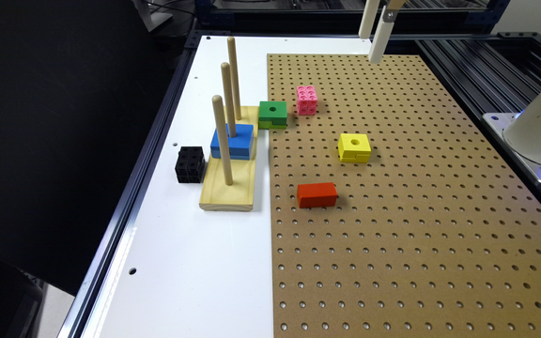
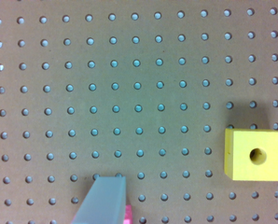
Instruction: Pick up pink block.
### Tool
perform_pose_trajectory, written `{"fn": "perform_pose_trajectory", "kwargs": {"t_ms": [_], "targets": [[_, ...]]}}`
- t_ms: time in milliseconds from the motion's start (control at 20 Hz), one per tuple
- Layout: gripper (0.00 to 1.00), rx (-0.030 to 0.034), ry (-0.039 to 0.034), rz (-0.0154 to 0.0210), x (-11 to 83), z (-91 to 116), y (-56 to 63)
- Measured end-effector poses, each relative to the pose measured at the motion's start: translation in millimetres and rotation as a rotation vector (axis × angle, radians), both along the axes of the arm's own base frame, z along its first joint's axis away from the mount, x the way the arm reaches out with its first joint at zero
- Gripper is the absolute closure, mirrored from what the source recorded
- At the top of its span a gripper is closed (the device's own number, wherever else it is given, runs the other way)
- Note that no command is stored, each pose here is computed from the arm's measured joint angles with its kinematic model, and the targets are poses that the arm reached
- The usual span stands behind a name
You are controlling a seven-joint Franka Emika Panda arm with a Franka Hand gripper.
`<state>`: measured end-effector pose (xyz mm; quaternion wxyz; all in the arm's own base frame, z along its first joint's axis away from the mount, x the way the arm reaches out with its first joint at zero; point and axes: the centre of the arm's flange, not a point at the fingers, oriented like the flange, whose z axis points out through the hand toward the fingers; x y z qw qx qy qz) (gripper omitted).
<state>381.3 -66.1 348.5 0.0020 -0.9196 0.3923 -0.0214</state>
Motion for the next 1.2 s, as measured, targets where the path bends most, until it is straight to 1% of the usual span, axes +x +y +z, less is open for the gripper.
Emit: {"fn": "perform_pose_trajectory", "kwargs": {"t_ms": [200, 250, 350, 450, 600, 700, 850, 1000, 1200], "targets": [[0.0, -0.0008, -0.0019, 0.0003, 4.3, 1.4, -4.9], [0.0, -0.0007, 0.0, -0.0001, 9.1, 1.2, -8.3], [0.0, -0.0001, 0.0034, -0.0012, 13.7, 0.1, -10.2], [0.0, -0.0003, 0.0036, -0.0029, 20.3, 0.3, -13.5], [0.0, -0.0006, 0.0045, -0.0026, 32.2, 0.4, -20.3], [0.0, 0.0, 0.0077, -0.003, 39.4, -1.0, -23.4], [0.0, 0.0007, 0.0118, -0.0046, 49.3, -3.2, -27.3], [0.0, 0.0014, 0.0154, -0.0059, 53.9, -5.1, -30.3], [0.0, 0.0009, 0.0146, -0.0057, 54.5, -4.8, -32.2]]}}
